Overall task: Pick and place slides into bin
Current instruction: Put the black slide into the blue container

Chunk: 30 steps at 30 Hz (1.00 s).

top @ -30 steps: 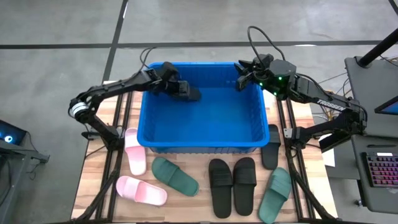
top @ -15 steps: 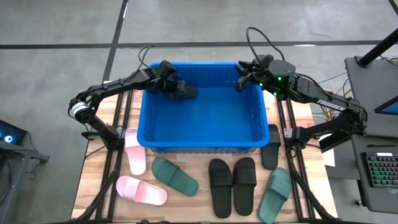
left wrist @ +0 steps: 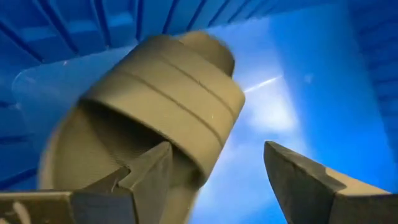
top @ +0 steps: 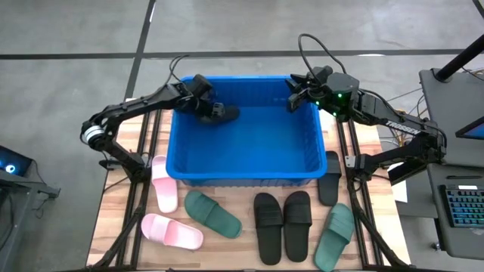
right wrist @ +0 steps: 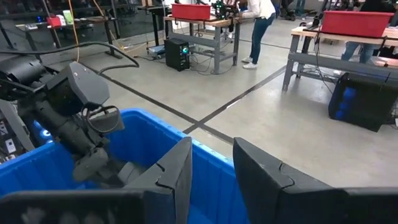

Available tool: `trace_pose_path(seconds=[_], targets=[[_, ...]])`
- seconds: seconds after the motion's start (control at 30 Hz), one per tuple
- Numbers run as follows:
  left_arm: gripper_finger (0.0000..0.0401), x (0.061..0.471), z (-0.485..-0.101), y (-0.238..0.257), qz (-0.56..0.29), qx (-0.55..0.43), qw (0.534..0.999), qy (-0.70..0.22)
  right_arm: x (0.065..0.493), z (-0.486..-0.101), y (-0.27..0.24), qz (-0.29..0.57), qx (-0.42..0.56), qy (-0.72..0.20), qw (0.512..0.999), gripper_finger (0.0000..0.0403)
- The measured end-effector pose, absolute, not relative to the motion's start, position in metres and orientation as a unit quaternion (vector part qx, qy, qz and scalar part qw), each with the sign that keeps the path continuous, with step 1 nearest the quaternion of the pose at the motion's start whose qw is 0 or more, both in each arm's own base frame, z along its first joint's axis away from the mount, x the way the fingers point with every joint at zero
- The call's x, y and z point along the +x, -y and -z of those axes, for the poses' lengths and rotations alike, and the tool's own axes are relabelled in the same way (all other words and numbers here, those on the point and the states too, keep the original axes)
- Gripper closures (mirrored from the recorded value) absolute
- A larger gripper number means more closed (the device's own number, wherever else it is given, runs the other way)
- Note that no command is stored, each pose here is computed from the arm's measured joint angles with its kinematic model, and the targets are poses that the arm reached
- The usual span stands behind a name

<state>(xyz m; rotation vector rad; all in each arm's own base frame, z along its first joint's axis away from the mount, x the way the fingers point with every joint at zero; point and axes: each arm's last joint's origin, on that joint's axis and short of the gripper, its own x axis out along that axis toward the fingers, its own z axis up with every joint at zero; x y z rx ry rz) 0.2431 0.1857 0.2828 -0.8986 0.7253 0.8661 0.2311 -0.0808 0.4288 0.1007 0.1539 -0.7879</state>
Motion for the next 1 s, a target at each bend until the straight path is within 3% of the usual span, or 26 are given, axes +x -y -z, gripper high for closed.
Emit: trace_pose_path(seconds=[0.17,0.87,1.0], targets=[[0.0164,0.237,-0.286,-0.183,-0.402,-0.401,0.738,-0.364,0.231,-0.429,0.081,0.383,0.048,-0.075,0.919,0.0302],[0.0165,0.254,-0.306,-0.152,-0.325,-0.377,0.784,-0.370,0.230,-0.426,0.081,0.384,0.046,-0.090,0.918,0.0307],[0.0192,0.260,-0.305,-0.142,-0.279,-0.326,0.812,-0.396,0.231,-0.426,0.081,0.384,0.046,-0.090,0.918,0.0313]])
